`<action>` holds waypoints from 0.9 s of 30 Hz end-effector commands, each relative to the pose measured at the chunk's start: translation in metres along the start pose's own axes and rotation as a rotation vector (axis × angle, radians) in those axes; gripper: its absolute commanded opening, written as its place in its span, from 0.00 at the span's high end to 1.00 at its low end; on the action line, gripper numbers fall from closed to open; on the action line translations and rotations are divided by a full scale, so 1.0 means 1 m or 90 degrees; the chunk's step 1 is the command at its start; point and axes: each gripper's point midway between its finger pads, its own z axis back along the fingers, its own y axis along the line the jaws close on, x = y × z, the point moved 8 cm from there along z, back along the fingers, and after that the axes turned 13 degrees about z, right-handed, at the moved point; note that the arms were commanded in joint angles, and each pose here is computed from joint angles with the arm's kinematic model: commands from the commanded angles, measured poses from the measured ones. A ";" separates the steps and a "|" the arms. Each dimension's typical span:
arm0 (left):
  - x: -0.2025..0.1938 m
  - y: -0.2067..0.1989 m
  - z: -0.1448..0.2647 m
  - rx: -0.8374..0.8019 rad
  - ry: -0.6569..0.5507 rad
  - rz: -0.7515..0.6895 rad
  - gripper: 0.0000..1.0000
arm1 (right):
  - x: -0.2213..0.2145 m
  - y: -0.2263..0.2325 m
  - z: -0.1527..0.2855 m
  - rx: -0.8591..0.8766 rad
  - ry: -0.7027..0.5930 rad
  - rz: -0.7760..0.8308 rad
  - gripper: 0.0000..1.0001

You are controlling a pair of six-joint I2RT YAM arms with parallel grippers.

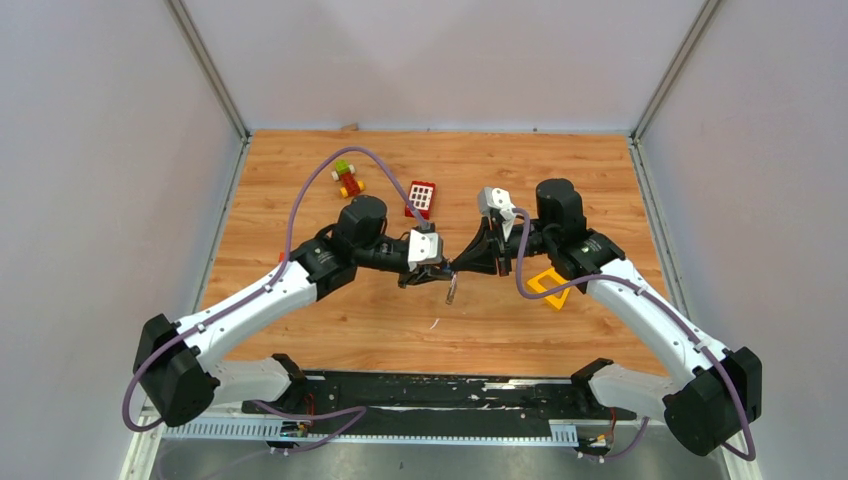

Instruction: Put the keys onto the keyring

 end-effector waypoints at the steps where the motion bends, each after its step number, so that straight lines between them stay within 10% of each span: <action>1: 0.004 0.000 -0.003 -0.019 -0.020 0.001 0.71 | 0.022 -0.001 0.004 0.000 -0.025 0.061 1.00; 9: 0.003 0.002 0.010 0.006 0.032 -0.042 1.00 | 0.017 -0.004 0.005 -0.019 0.001 0.059 1.00; 27: 0.015 0.002 0.028 0.047 0.174 -0.061 1.00 | -0.023 0.000 0.013 -0.073 0.112 0.015 1.00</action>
